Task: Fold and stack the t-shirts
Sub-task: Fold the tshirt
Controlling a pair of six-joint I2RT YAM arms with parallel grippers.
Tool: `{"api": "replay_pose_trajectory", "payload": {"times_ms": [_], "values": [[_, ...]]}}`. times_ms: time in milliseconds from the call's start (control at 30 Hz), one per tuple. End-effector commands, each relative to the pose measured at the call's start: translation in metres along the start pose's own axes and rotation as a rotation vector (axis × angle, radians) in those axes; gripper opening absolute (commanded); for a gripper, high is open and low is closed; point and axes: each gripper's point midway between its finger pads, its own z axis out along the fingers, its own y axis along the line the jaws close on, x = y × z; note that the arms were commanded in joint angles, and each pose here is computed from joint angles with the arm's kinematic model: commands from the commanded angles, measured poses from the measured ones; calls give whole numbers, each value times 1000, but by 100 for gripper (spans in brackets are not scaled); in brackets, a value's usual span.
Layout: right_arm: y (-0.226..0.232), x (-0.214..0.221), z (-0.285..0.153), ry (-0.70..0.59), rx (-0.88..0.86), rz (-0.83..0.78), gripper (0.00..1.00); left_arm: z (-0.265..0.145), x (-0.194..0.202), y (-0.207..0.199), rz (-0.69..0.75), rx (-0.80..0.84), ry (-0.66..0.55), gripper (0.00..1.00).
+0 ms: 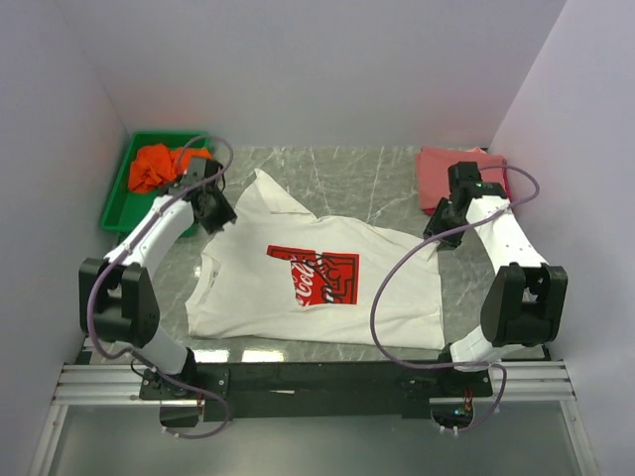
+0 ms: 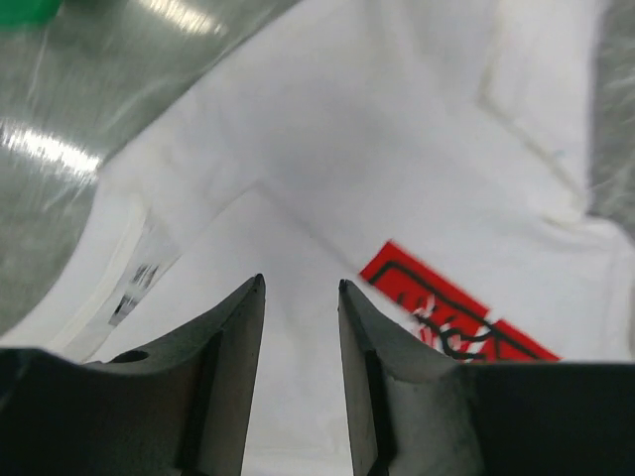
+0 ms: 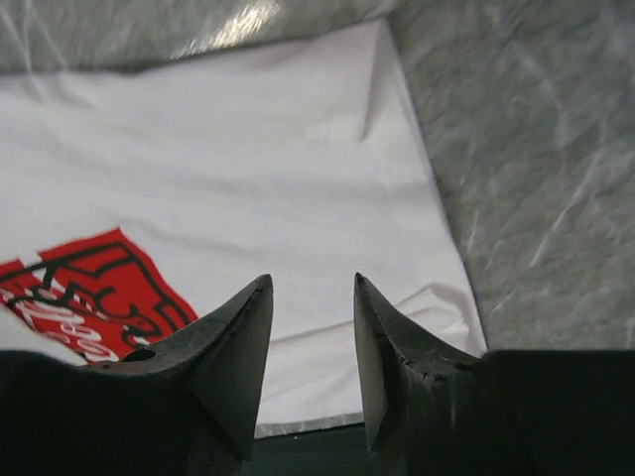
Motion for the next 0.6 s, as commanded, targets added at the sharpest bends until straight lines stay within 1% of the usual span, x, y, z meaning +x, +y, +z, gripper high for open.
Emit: {"api": "replay_pose_trajectory", "payload": {"times_ms": [0, 67, 100, 133, 167, 200, 233, 267, 300, 367, 400, 467, 567], "values": [[-18, -27, 12, -20, 48, 33, 45, 6, -36, -31, 91, 35, -45, 42], [-20, -39, 19, -38, 47, 45, 45, 4, -56, -58, 112, 100, -71, 41], [-20, -42, 26, -26, 52, 45, 45, 14, -58, -63, 118, 100, -58, 41], [-21, -44, 30, -25, 53, 45, 45, 15, -64, -71, 120, 117, -63, 41], [-15, -45, 34, -21, 27, 39, 45, 10, -80, -87, 123, 157, -99, 41], [-17, -42, 42, 0, 32, 36, 45, 20, -80, -95, 128, 173, -75, 41], [-16, -43, 47, 1, 27, 35, 44, 23, -84, -102, 132, 190, -76, 40], [-16, -41, 52, 13, 27, 29, 44, 19, -96, -118, 133, 235, -102, 40], [-18, -36, 60, 38, 34, 26, 43, 33, -94, -123, 136, 240, -77, 39], [-18, -34, 66, 52, 30, 18, 41, 36, -104, -140, 136, 283, -88, 38], [-18, -32, 71, 62, 31, 15, 41, 49, -103, -145, 137, 293, -68, 38], [-18, -35, 75, 52, 31, 7, 41, 60, -108, -153, 130, 306, -62, 37], [-22, -34, 83, 74, 58, -1, 41, 66, -115, -162, 116, 340, -62, 37]]}}
